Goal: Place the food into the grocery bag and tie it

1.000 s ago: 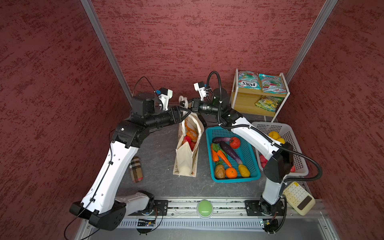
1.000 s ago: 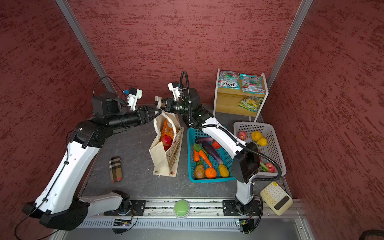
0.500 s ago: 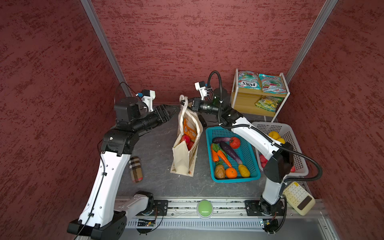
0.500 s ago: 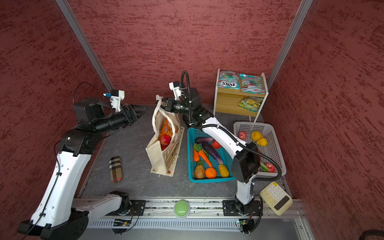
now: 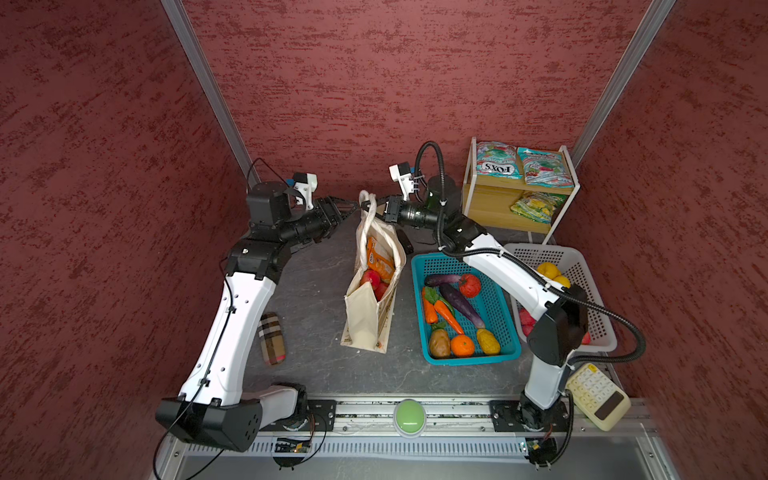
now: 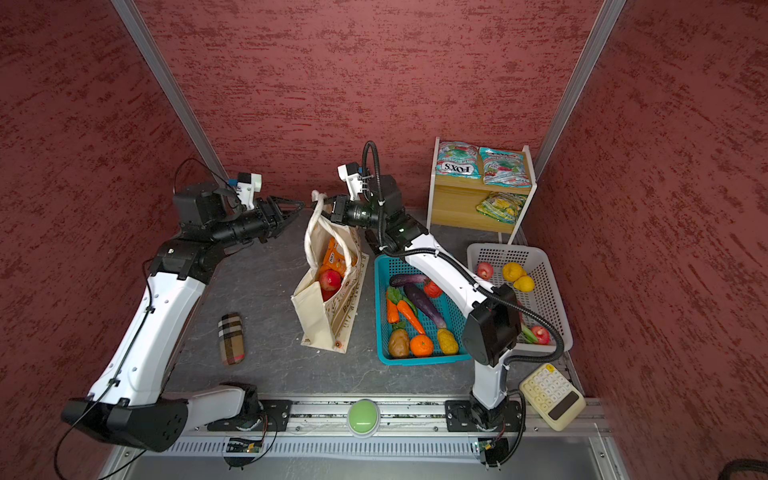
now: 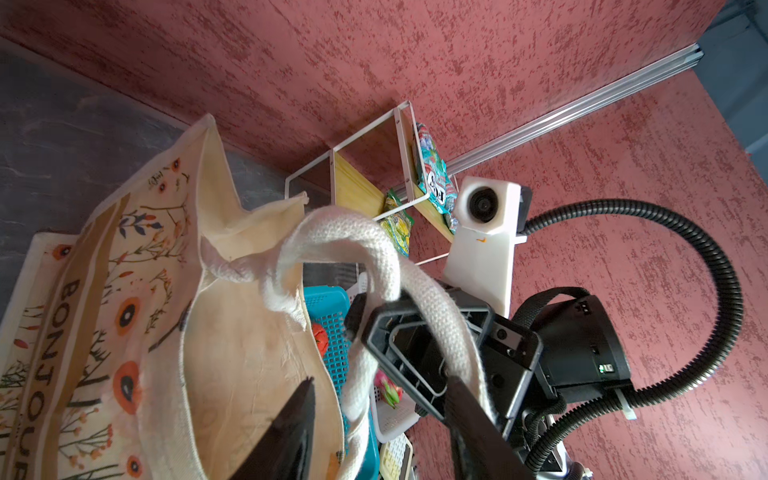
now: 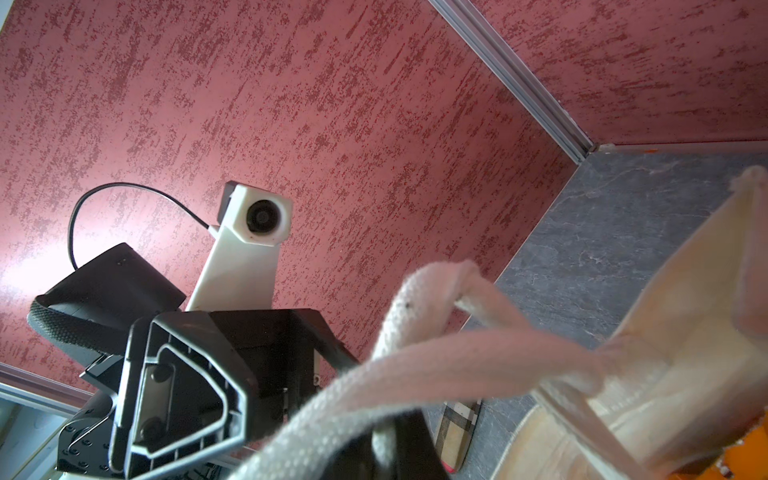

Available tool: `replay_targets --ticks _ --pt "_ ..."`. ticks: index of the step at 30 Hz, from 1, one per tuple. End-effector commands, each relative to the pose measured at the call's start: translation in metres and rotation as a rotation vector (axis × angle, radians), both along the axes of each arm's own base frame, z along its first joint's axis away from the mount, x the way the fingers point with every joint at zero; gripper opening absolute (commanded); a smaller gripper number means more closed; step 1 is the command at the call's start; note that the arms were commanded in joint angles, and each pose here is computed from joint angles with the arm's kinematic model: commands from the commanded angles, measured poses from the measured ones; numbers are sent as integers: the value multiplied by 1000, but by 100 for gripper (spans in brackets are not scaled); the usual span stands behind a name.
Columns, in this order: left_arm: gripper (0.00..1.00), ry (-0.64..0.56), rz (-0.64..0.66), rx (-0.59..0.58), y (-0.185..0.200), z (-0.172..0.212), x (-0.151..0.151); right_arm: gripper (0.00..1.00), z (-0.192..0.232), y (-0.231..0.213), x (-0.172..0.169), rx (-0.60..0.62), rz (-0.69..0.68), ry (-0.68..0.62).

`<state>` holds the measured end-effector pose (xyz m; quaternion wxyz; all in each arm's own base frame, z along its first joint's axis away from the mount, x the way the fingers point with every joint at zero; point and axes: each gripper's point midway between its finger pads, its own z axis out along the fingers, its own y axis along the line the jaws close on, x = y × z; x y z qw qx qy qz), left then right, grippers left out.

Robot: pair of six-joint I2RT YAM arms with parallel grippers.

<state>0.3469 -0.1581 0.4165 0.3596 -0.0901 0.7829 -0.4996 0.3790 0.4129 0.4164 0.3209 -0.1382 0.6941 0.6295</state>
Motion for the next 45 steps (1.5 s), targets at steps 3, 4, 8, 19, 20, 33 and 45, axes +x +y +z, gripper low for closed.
replay_targets --ticks 3,4,8,19,20,33,45 --pt "55 -57 -21 -12 -9 15 5 0 25 -6 -26 11 46 -71" --pt "56 -54 -19 -11 -9 14 7 0 23 -6 -27 6 49 -68" --pt "56 -39 -11 -3 -9 8 12 0 16 -6 -31 -13 62 -61" --pt "53 -27 -30 19 -17 0 20 0 2 0 -40 -50 100 -45" --pt "51 -25 -33 22 -19 -1 20 0 0 1 -42 -54 105 -43" --pt "38 2 -35 40 -19 -17 17 0 -7 0 -49 -78 115 -49" --pt "29 28 -46 56 -17 -29 7 0 -8 0 -52 -78 122 -48"
